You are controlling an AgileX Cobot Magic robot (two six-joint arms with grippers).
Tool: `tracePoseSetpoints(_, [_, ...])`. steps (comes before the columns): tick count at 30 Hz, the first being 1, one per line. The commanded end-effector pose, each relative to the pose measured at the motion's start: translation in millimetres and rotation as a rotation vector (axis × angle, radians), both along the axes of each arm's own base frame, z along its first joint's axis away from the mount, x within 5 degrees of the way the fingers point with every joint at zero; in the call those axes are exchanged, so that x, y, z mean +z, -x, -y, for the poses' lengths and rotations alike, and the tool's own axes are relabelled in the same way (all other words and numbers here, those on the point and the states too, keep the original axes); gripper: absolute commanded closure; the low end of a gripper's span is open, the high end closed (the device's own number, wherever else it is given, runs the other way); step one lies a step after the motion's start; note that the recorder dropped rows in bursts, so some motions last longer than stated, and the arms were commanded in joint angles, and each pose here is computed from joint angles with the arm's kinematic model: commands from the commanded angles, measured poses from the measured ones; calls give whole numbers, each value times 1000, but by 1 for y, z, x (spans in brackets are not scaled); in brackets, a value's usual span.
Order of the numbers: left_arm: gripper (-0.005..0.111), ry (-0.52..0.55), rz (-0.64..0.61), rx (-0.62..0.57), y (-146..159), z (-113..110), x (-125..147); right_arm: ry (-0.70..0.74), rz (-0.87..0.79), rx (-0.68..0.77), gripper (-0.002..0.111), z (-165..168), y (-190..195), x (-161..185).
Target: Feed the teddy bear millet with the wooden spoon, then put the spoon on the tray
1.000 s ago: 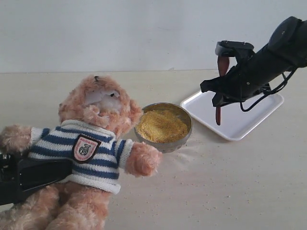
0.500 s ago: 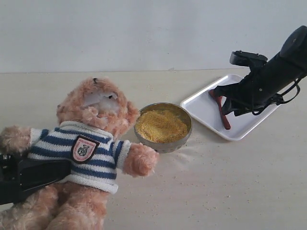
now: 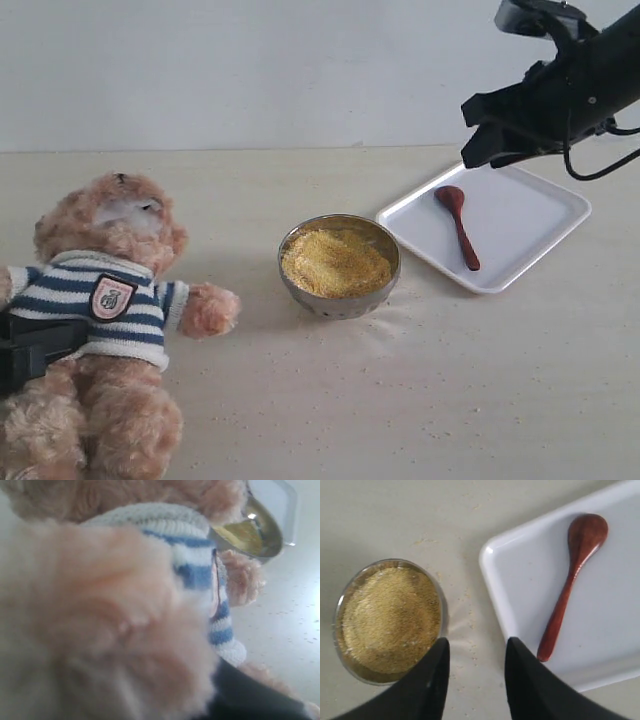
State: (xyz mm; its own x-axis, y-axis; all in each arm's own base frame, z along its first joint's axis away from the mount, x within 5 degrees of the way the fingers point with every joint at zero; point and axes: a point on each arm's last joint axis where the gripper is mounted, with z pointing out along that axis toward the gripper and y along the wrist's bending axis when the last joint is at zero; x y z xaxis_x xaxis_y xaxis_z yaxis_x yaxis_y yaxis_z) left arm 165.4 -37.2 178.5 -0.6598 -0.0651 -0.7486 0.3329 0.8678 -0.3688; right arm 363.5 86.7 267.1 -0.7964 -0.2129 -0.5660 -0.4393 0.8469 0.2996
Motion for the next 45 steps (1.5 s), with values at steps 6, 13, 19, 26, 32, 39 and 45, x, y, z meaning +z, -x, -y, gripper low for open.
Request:
tracePoseSetpoints(6, [102, 6, -81, -76, -30, -5, -23, -104, 133, 63, 71, -4, 28, 56])
tracePoseSetpoints(13, [102, 30, -175, -126, -61, -6, -51, -110, 152, 102, 71, -6, 41, 70])
tracePoseSetpoints(19, [72, 28, -208, -124, -72, -8, -61, -117, 177, 114, 71, -6, 46, 77])
tracePoseSetpoints(26, [10, 112, -269, -50, -74, -7, -60, -139, 168, 126, 71, -8, 48, 78])
tracePoseSetpoints(32, [26, 130, -205, -61, -65, -4, -39, -136, 156, 150, 71, -8, 50, 78])
tracePoseSetpoints(39, [27, 134, -25, -72, -51, -1, 13, -172, 162, 190, 71, -12, 53, 81])
tracePoseSetpoints(45, [29, 122, 170, -22, -18, 0, 58, -170, 282, 198, 77, -9, 73, 110])
